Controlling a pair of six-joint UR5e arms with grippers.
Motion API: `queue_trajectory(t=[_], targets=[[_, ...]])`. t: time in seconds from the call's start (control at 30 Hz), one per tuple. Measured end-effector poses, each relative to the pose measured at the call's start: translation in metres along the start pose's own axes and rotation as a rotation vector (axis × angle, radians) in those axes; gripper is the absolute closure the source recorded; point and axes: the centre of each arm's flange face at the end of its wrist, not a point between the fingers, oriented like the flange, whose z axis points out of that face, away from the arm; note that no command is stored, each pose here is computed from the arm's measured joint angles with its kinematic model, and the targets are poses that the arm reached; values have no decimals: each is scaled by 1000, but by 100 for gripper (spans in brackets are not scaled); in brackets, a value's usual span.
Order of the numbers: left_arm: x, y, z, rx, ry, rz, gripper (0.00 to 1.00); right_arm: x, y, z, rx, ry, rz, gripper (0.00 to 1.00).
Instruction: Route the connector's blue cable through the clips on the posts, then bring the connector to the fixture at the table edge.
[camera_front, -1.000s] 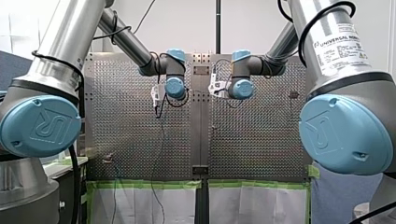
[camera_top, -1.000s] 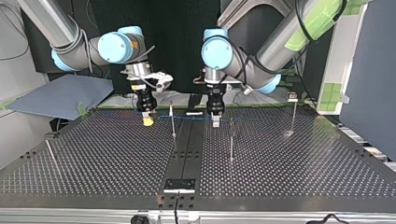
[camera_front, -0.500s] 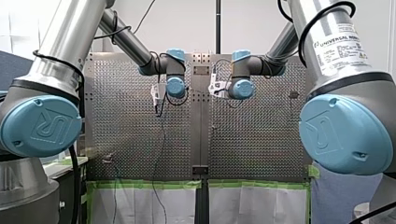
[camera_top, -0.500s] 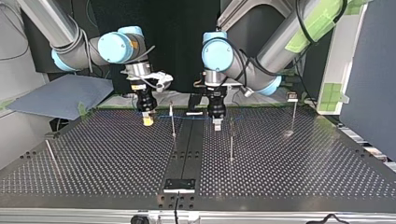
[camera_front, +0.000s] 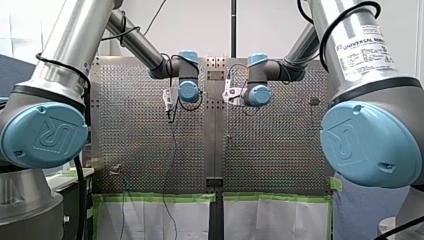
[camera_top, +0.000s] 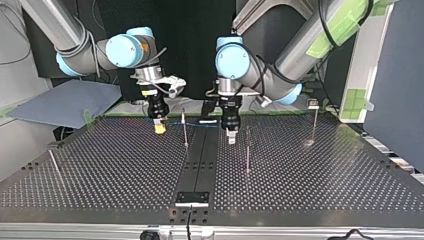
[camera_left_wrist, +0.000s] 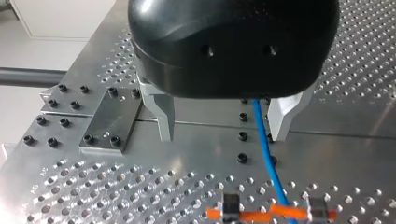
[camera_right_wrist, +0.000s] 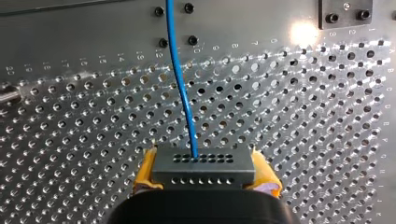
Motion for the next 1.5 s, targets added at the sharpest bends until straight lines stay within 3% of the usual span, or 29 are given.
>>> queue_trajectory(t=[0.4,0.43,0.47,0.5,0.53,0.57,0.6,0.63,0.67,1.27,1.5], targets=[[0,-3,-3,-5,-1,17,0,0,0,-1,-2,-11,-8,98],[0,-2,-3,-7,-1,23,13,0,0,-1,-2,-11,-8,98],[0,-2,-3,-10,-1,28,34,0,0,-1,-2,-12,-9,98],[0,-2,-3,-13,-1,34,34,-1,0,-1,-2,-12,-9,98],[0,-1,-3,-18,-1,43,42,-1,0,-1,-1,-12,-9,98],[0,-1,-3,-22,-2,49,65,-1,0,-1,-2,-12,-9,98],[0,-1,-3,-24,-2,53,65,-1,0,-2,-2,-13,-9,98],[0,0,-3,-27,-2,58,86,-1,0,-2,-2,-15,-9,98],[0,0,-3,-28,-2,61,98,-1,0,-2,-2,-15,-9,98],[3,-2,-5,-6,14,64,98,0,4,-1,-9,-15,-9,98],[28,-9,-6,8,41,75,98,-1,5,-1,-10,-16,-9,98]])
